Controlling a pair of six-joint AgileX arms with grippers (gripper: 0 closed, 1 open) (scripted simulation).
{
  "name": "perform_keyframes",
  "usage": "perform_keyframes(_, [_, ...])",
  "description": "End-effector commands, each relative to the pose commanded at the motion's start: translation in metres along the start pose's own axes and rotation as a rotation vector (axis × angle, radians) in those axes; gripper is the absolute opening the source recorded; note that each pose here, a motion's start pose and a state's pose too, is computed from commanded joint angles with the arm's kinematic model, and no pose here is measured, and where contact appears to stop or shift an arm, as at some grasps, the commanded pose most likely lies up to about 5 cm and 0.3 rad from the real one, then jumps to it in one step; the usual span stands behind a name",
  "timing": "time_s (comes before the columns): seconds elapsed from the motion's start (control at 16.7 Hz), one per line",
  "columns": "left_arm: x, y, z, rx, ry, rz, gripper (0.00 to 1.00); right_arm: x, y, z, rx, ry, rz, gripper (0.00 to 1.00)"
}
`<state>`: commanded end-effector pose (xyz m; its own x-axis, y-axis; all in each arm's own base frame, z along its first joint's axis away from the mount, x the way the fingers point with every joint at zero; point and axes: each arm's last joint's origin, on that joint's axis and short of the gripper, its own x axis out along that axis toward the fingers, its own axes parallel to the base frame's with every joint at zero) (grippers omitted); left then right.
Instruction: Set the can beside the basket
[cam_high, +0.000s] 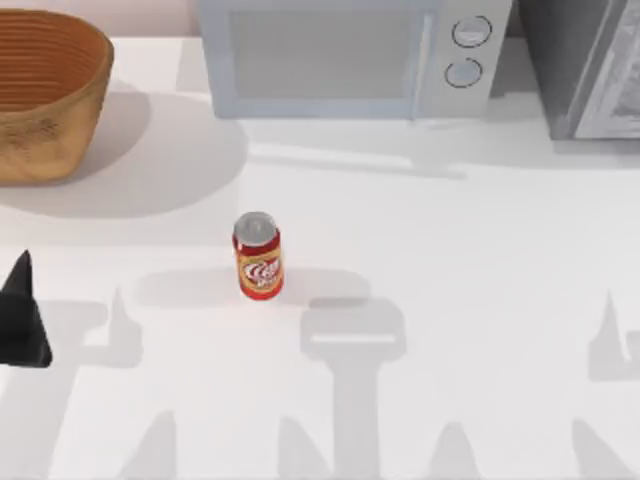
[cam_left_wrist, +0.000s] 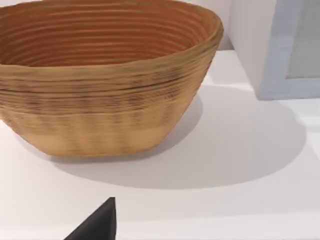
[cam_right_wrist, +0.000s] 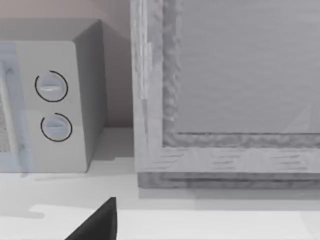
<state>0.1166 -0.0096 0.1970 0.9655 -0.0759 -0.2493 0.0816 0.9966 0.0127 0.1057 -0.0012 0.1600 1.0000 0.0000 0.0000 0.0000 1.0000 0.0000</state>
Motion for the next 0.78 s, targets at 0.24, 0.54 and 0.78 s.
perform_keyframes(0.24, [0.021,-0.009,0.031,0.056,0.308,-0.072,1.00,0.000,0.000,0.000,0.000,0.000,0.000,1.00])
perform_keyframes(0.54, [0.077,-0.035,0.056,0.197,0.789,-0.183,1.00,0.000,0.000,0.000,0.000,0.000,0.000,1.00])
perform_keyframes(0.78, [0.135,-0.069,0.065,0.341,1.116,-0.277,1.00,0.000,0.000,0.000,0.000,0.000,0.000,1.00])
